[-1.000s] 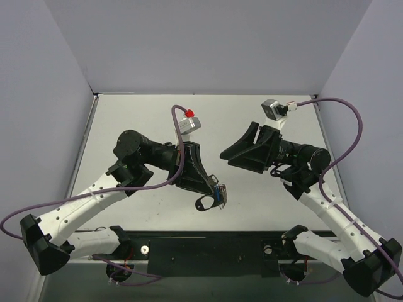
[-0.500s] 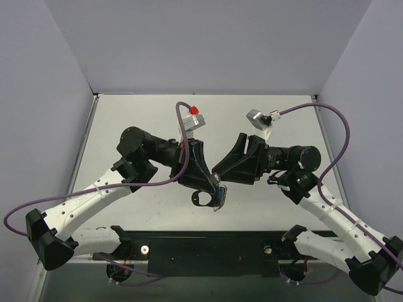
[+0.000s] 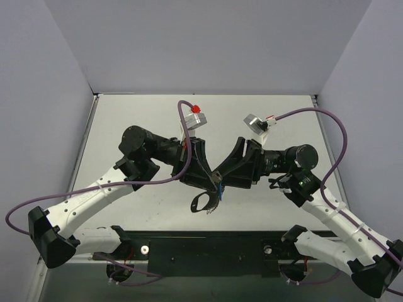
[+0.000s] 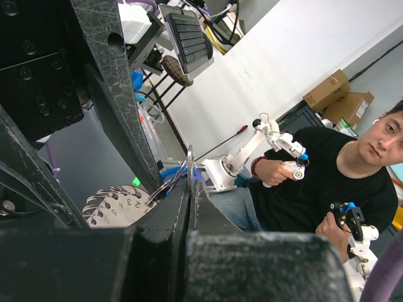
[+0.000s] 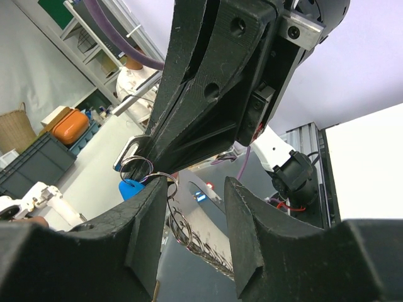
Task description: Remove the keys from the keyring
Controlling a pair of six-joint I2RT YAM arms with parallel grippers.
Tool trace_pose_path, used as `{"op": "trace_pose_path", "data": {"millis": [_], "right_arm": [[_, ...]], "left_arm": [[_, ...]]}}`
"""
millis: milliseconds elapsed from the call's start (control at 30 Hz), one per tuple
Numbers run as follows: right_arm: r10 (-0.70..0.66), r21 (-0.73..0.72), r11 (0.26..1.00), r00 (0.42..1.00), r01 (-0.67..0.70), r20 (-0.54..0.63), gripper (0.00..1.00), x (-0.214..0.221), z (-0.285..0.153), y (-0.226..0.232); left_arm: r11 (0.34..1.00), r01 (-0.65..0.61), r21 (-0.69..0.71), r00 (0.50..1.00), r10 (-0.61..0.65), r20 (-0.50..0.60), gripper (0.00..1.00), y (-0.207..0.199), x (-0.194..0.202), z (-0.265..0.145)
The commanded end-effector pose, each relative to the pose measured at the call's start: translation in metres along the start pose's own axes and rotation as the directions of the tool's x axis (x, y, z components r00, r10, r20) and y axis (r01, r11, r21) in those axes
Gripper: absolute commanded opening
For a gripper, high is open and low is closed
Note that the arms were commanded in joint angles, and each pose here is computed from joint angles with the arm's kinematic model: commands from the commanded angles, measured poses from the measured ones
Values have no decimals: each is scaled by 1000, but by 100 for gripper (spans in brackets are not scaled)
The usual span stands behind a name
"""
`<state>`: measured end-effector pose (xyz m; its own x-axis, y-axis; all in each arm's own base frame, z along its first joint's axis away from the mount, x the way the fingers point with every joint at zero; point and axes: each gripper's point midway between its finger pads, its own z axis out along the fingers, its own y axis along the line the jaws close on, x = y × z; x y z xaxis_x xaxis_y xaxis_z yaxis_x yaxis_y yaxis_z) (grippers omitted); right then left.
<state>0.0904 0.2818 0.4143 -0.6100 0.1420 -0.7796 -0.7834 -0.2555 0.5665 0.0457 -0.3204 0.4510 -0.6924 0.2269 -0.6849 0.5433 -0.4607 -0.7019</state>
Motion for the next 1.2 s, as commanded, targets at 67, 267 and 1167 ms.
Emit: {"op": "trace_pose_path", "data": {"millis": [67, 267, 1167], "right_arm": [[-104, -62, 993, 994, 105, 24, 37, -9, 0, 23], [-116, -64, 991, 993, 118, 33, 37, -12, -2, 28], [-168, -34, 984, 979, 173, 117, 37, -42, -6, 35]], "left_arm": [[991, -124, 42, 992, 123, 24, 0, -25, -13, 0], [991, -125, 44, 992, 124, 24, 0, -26, -12, 0], [992, -121, 43, 992, 120, 28, 0, -23, -8, -1]]}}
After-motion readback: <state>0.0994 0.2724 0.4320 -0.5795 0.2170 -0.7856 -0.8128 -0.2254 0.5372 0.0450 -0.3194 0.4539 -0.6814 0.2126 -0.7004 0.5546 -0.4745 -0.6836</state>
